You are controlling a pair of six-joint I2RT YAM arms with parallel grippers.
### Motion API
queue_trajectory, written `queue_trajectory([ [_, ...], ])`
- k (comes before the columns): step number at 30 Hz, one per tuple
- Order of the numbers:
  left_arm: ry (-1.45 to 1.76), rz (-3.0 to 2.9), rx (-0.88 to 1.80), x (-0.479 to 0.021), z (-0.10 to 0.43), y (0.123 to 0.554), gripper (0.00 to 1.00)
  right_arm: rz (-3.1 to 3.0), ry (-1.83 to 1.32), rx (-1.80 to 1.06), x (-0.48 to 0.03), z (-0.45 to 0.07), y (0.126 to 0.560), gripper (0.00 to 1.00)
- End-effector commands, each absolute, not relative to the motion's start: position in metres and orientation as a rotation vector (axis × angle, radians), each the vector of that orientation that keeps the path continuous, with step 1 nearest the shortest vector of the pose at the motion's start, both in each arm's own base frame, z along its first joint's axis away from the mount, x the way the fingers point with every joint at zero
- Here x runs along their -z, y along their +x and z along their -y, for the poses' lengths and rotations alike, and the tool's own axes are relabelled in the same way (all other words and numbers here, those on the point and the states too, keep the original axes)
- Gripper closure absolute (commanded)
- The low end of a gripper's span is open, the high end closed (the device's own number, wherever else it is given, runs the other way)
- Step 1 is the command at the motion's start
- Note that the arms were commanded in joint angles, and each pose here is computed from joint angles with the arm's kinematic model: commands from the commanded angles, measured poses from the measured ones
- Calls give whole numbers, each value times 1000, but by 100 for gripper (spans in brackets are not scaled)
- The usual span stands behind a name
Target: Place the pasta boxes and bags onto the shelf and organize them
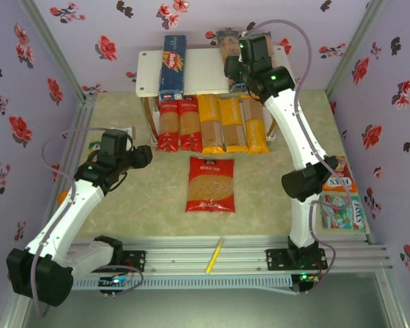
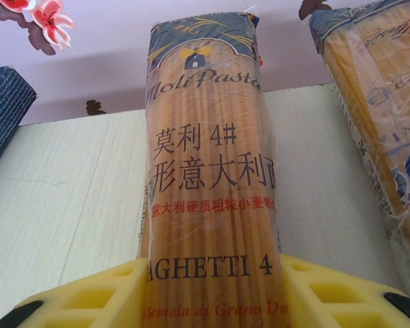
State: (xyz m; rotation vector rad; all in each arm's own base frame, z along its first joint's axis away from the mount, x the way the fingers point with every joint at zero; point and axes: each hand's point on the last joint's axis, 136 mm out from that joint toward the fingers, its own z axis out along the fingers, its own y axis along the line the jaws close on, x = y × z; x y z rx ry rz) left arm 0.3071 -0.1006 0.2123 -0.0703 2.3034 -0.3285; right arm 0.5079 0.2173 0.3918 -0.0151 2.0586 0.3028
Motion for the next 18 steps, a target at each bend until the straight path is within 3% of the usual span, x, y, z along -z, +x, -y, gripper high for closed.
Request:
queue_trajectory([
  [1,-54,-2321,322,-208,96,300,45,-2066,22,-336,-390,-218,512,52],
  [18,-58,-2314,338,-207,98,301,45,-2026,53,-524,-411,-223,480,50],
])
